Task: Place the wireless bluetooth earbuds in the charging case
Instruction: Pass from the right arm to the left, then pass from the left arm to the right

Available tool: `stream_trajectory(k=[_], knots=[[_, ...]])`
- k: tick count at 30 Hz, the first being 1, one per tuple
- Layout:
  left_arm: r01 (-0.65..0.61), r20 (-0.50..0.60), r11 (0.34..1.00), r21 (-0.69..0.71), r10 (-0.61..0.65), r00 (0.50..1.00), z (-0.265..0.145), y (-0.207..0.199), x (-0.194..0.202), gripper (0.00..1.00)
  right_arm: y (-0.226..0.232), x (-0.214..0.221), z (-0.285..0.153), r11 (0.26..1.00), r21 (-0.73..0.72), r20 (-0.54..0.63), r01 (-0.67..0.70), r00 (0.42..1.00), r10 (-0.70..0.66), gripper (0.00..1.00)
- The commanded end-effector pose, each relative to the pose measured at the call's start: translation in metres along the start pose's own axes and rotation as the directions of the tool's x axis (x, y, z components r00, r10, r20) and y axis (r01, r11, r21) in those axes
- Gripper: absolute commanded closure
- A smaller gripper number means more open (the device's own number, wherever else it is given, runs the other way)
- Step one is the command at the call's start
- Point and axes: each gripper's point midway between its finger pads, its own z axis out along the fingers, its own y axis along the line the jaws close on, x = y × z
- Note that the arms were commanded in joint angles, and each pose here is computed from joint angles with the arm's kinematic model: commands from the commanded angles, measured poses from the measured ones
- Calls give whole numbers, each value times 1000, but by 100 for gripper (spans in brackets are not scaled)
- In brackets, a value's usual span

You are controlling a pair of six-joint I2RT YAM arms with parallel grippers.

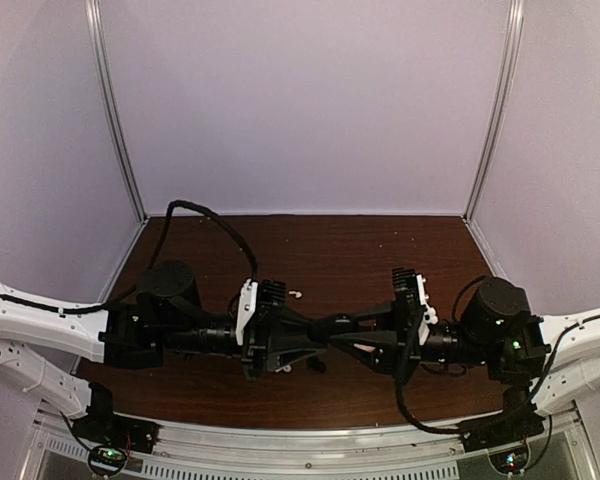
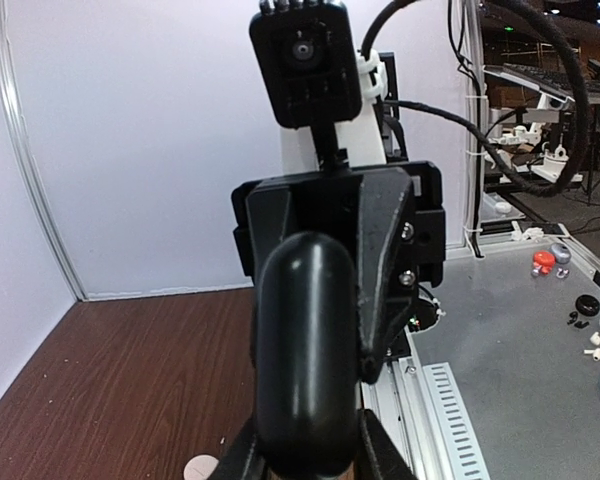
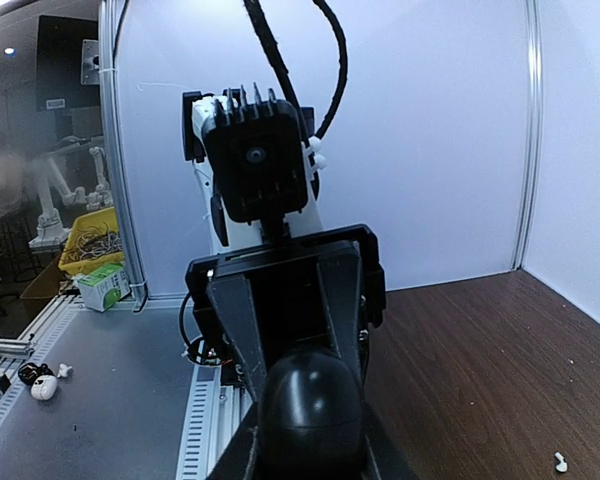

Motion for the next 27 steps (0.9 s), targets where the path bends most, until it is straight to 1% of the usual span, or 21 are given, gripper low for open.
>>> stream_trajectory(k=[1, 3, 4, 5, 6, 8, 10, 14, 16, 22, 24, 27], knots=[[-8, 71, 1000, 0, 8, 997, 0, 1, -27, 77, -2, -4, 0, 1000, 10, 22, -15, 1000, 15, 97], [-3, 57, 1000, 7, 2, 998, 1, 0, -23, 81, -3, -5, -1, 1000, 14, 25, -16, 1000, 16, 93], [-1, 52, 1000, 12, 1, 999, 1, -1, -21, 84, -3, -5, -1, 1000, 14, 24, -18, 1000, 18, 84], [25, 46, 1000, 16, -25, 999, 1, -2, -18, 87, -2, -7, -3, 1000, 14, 27, -18, 999, 18, 72], [39, 41, 999, 17, -40, 998, 1, -2, -16, 89, -2, -7, -4, 1000, 14, 27, -16, 1000, 16, 63], [55, 30, 998, 20, -55, 998, -1, -3, -12, 93, -3, -9, -8, 1000, 21, 31, -12, 999, 11, 50], [68, 19, 998, 15, -68, 997, -2, -3, -9, 94, -4, -10, -12, 1000, 24, 28, -8, 1000, 8, 42], [85, -7, 996, 10, -85, 996, -4, -1, -4, 96, -9, -8, -16, 998, 57, -6, -16, 1000, 16, 28], [103, -18, 994, 27, -102, 995, -5, -1, -2, 97, -11, -5, -16, 997, 71, -42, -26, 999, 29, 24], [154, -54, 984, 91, -149, 987, -5, -4, 5, 100, 5, 16, -12, 1000, -23, -186, 12, 982, -16, 23], [164, -67, 981, 103, -157, 985, -3, -6, 7, 100, 8, 22, -7, 999, -50, -228, 10, 974, -21, 25], [178, -81, 976, 126, -169, 982, 0, -8, 9, 100, 14, 28, 0, 996, -87, -265, -6, 964, -17, 34]])
